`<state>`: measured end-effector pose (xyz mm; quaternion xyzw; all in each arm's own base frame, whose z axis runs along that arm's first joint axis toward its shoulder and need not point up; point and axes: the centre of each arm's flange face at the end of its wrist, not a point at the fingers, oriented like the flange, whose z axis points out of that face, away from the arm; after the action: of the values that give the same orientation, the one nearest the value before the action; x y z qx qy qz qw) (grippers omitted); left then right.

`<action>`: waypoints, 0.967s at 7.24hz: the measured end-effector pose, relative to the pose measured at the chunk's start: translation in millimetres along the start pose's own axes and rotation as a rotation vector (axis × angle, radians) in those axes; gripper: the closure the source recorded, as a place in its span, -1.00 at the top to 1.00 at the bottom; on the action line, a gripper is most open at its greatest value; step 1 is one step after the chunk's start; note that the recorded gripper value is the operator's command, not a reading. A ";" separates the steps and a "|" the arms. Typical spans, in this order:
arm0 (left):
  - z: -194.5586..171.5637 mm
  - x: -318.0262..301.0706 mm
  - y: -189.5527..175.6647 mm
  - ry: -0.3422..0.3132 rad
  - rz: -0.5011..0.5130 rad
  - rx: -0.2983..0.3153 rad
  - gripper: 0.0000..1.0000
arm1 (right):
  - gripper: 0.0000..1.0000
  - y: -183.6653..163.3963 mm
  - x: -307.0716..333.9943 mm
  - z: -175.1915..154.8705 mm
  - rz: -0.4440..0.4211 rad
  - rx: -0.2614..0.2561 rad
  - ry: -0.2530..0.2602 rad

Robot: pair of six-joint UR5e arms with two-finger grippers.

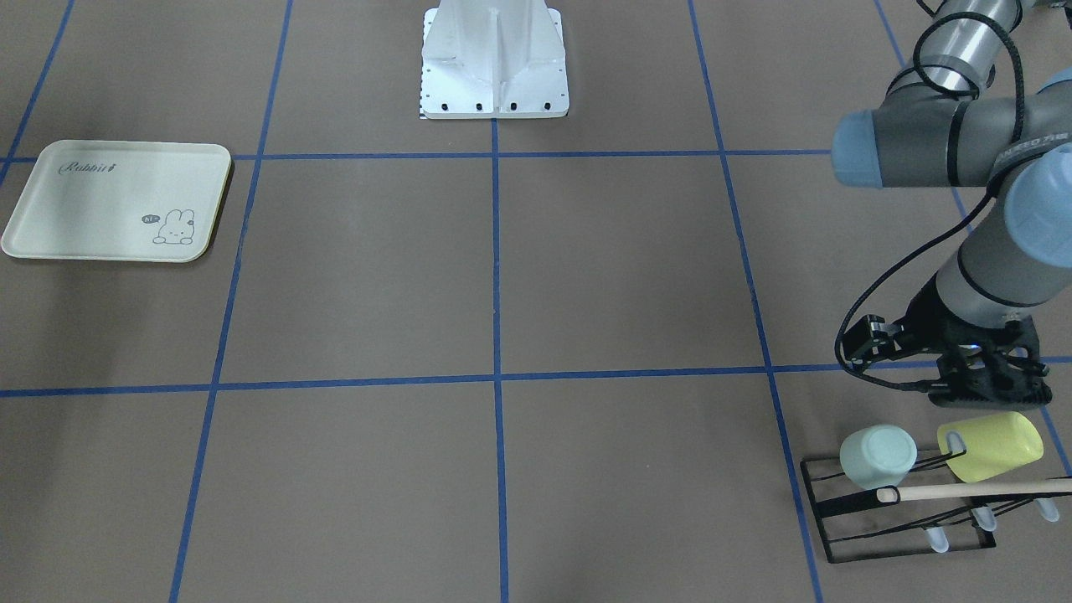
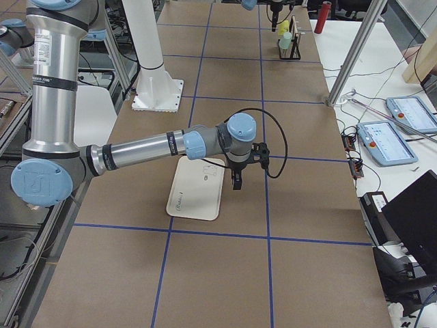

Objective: Left arm grabs green cup and hands to right arm on tray

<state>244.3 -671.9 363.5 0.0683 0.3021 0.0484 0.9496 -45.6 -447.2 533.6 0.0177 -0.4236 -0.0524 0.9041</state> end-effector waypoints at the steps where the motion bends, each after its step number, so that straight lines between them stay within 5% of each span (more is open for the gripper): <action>1: 9.8 9.0 -12.6 -0.039 0.010 0.002 0.99 | 1.00 -0.4 -0.3 1.0 -0.002 -0.002 0.000; 6: 48.9 23.9 -56.2 -0.138 0.028 0.023 0.94 | 1.00 -3.3 2.5 8.1 0.000 -0.013 0.006; 7: 56.0 21.9 -60.2 -0.140 0.034 0.031 0.71 | 1.00 -4.3 3.2 9.2 0.001 -0.015 0.006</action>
<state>297.6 -734.0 386.7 0.0916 0.2342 0.0549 0.9663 -51.0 -451.6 541.6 0.0109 -0.4204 -0.0549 0.9056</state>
